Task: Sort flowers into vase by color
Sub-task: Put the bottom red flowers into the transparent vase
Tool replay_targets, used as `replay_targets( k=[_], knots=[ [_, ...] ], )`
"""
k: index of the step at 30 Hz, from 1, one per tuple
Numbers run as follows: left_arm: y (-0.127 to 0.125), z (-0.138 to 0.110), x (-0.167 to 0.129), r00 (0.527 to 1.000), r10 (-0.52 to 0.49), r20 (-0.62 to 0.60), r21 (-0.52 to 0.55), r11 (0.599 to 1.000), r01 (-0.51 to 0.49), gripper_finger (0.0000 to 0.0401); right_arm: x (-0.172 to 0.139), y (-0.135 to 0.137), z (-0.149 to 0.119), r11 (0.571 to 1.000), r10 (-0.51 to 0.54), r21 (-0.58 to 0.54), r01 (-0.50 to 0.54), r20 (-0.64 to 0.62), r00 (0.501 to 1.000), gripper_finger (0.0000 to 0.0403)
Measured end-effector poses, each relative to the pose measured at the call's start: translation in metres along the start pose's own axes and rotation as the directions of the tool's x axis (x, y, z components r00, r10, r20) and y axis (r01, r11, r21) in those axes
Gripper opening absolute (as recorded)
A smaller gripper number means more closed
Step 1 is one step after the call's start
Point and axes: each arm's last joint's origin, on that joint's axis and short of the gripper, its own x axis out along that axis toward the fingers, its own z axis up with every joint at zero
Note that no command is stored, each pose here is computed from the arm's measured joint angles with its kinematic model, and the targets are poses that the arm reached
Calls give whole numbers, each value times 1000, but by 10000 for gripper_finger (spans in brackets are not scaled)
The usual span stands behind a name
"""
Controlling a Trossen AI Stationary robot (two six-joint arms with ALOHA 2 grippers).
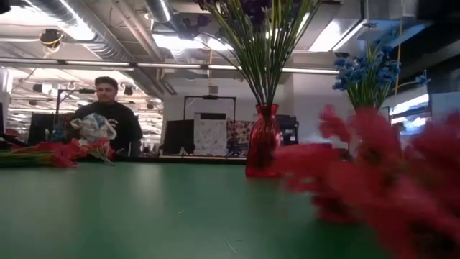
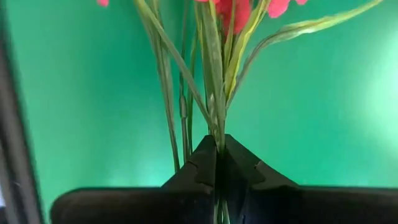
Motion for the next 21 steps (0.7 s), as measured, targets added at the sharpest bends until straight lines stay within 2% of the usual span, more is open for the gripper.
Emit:
replay_targets(
  k=[4,7,10,16,21],
  knots=[
    [0,1,1,1000,6,16,-5,1000,-6,2,14,0,-30,999,8,51,-4,-74,997,9],
    [0,2,1,999,9,32,-8,1000,-9,2,30,0,-43,989,110,110,-101,-71,991,9],
    [0,3,1,998,20,59,-30,999,-18,2,45,-1,-47,976,180,140,-169,-68,981,27],
    [1,3,1,997,27,72,-135,991,-17,2,46,-9,-44,969,184,184,-163,-102,978,122],
    [-1,1,-1,999,10,53,-160,987,-1,2,14,-21,-38,960,237,176,-220,-84,968,219]
  ],
)
